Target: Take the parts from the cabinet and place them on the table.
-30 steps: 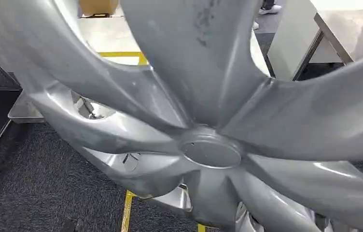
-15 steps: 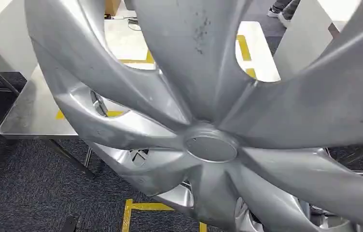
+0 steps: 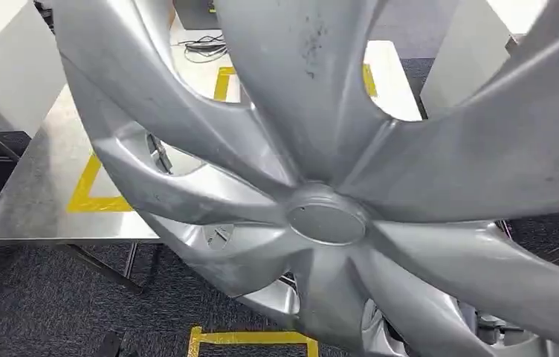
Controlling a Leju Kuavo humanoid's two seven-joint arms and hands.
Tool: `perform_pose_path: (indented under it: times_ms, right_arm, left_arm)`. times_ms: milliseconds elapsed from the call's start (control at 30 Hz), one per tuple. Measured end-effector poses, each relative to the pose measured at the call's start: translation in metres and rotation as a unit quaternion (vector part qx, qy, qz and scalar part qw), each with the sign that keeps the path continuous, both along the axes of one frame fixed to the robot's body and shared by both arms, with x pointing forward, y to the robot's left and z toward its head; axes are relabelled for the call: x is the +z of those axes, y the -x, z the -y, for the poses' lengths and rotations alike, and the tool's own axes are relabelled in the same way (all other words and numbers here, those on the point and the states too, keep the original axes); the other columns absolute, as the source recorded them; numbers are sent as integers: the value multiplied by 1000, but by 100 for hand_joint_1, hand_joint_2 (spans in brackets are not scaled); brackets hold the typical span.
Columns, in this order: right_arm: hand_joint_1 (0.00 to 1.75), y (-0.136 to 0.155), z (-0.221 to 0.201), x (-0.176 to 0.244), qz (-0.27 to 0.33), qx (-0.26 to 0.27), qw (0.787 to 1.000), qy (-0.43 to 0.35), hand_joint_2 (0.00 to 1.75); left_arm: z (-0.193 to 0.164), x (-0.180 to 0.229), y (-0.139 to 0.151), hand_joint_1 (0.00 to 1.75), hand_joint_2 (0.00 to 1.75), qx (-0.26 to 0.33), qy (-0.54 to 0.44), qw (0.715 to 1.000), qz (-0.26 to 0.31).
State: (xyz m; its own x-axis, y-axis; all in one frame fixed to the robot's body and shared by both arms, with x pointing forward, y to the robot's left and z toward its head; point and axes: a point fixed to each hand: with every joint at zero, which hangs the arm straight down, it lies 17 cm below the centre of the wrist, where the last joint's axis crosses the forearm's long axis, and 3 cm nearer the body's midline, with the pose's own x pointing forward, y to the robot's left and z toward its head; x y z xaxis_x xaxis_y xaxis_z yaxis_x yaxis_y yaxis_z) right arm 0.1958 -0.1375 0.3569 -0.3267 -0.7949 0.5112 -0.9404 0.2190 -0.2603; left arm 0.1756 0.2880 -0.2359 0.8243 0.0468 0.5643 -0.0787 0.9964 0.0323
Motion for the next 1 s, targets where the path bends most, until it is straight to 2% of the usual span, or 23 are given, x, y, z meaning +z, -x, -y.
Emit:
perform_pose_path:
  times_ms: [400, 667, 867, 1000]
  right_arm:
    - [175, -4, -2, 1, 5, -12, 1000, 9, 175]
    - [175, -19, 3, -1, 12, -57, 998, 37, 175]
    - [175, -42, 6, 1, 25, -116, 990, 71, 175]
    - [175, -80, 12, 0, 16, -189, 976, 110, 175]
  left_arm:
    - [-2, 1, -5, 0, 175, 7, 2, 1000, 7]
    - [1, 2, -4, 0, 175, 18, 12, 1000, 10]
    - [-1, 1, 1, 0, 175, 33, 15, 999, 11]
    - [-4, -1, 6, 0, 175, 47, 17, 999, 10]
